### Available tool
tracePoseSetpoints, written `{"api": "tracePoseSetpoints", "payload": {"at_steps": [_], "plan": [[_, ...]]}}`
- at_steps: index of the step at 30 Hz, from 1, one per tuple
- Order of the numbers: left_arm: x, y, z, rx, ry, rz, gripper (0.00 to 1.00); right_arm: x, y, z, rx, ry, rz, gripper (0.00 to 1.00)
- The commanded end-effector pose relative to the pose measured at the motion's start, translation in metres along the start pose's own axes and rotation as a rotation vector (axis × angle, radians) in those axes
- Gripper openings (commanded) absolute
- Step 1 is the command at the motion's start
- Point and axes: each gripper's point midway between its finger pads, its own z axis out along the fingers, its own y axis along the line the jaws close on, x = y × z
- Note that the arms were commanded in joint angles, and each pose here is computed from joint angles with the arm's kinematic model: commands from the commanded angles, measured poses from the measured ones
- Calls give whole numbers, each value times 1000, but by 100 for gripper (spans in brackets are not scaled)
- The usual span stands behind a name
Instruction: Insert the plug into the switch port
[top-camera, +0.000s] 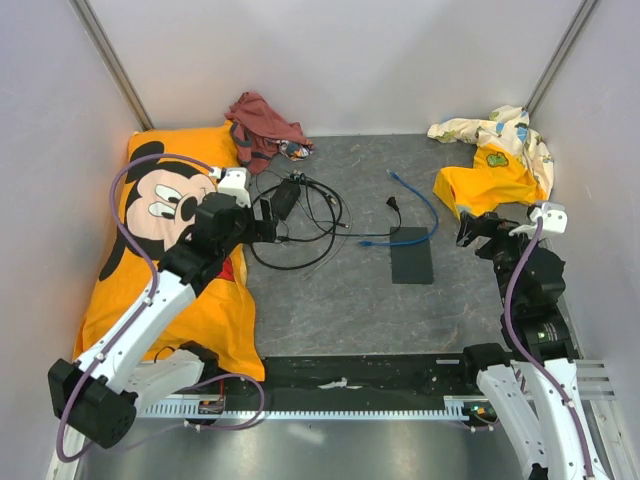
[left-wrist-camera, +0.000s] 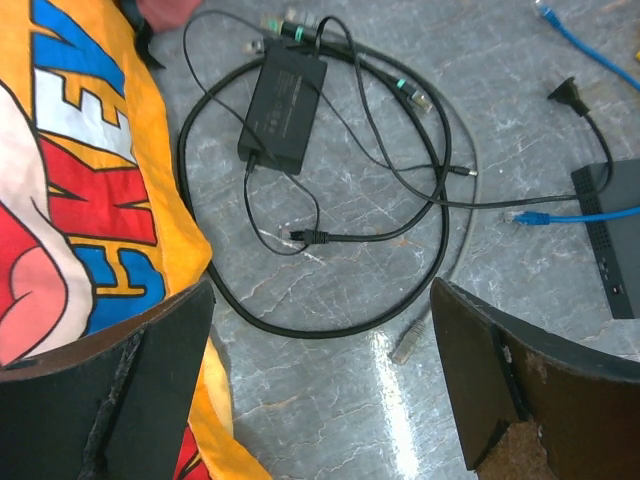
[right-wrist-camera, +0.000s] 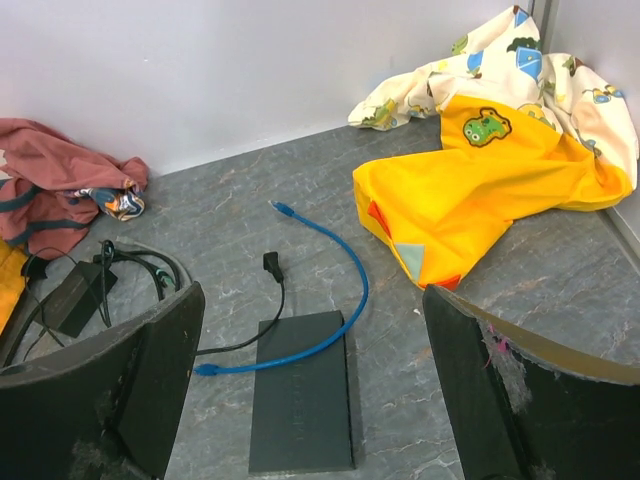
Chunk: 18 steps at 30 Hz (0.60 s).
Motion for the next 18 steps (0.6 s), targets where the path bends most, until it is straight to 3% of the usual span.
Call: {"api": "tracePoseSetpoints", "payload": {"at_steps": [1,7,18], "plan": [[-10,-9,11,32,25,-72,95,-11,5,-4,-31,-52,-13,98],[1,-5,38,-32,150,-140,95,-6,7,-3,-46,-54,-4,98],[56,28,140,-189,394,-239,94,-5,12,-7,-67,-70,2,98]]}}
